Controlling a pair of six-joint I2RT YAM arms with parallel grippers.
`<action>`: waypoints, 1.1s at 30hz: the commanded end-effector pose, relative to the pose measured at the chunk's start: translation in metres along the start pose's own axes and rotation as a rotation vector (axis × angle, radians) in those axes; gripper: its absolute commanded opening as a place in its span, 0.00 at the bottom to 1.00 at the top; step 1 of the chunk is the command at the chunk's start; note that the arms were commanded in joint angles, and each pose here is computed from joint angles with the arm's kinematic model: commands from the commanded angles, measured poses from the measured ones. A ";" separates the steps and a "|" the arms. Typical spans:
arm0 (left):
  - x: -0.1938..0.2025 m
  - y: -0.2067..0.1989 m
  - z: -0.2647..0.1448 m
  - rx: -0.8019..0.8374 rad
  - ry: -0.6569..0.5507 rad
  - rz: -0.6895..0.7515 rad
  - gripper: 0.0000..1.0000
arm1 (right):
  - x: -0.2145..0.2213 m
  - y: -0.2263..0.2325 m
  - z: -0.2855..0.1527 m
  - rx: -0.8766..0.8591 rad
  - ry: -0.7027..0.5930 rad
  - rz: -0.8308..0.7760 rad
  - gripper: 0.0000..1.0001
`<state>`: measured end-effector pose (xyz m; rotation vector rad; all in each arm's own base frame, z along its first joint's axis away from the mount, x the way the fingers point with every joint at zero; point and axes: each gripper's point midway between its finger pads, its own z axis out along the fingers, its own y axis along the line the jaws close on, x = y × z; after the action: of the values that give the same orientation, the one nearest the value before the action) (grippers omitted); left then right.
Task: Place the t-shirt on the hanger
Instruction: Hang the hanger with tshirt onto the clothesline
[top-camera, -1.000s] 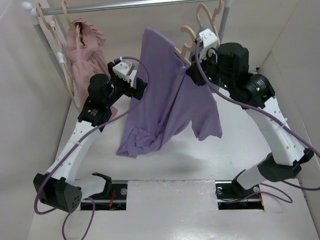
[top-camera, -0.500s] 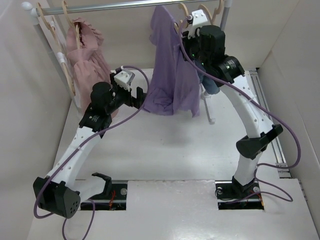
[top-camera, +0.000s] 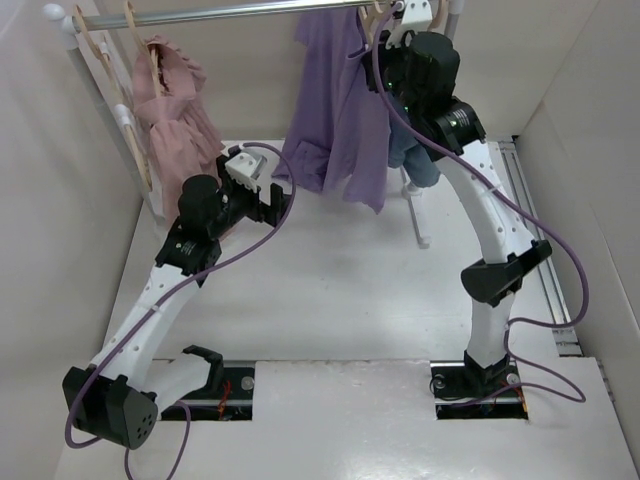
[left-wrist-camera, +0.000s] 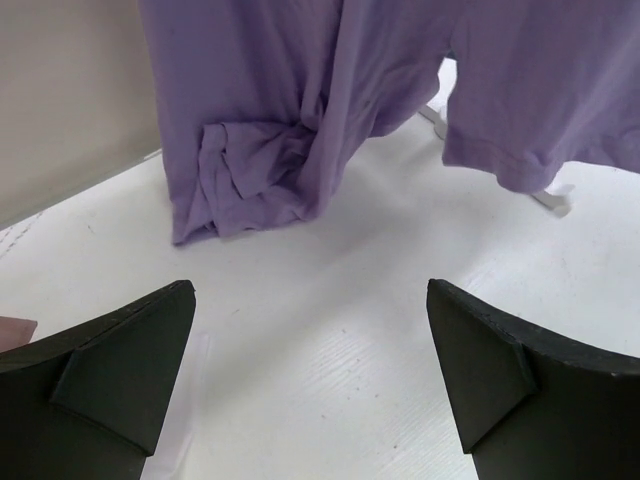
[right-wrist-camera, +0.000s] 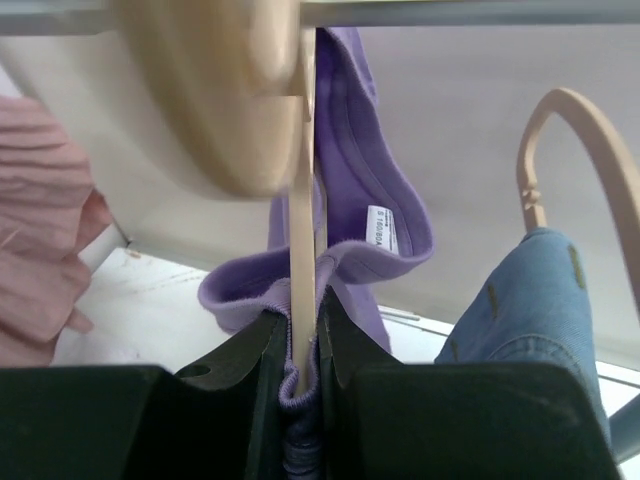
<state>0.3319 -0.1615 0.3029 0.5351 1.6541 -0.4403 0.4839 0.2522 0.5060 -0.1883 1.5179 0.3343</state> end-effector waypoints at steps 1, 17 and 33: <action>-0.011 0.002 -0.003 -0.014 -0.051 0.018 1.00 | -0.055 -0.016 0.007 0.024 -0.193 0.082 0.00; -0.007 0.001 -0.003 -0.005 -0.043 0.025 1.00 | 0.012 -0.023 0.038 -0.002 -0.040 0.127 0.00; -0.001 -0.005 -0.003 0.027 -0.045 0.035 1.00 | 0.024 -0.019 -0.056 0.071 0.054 0.021 0.64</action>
<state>0.3285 -0.1614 0.2871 0.5600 1.6711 -0.4373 0.4549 0.2390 0.4433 -0.1702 1.6593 0.3345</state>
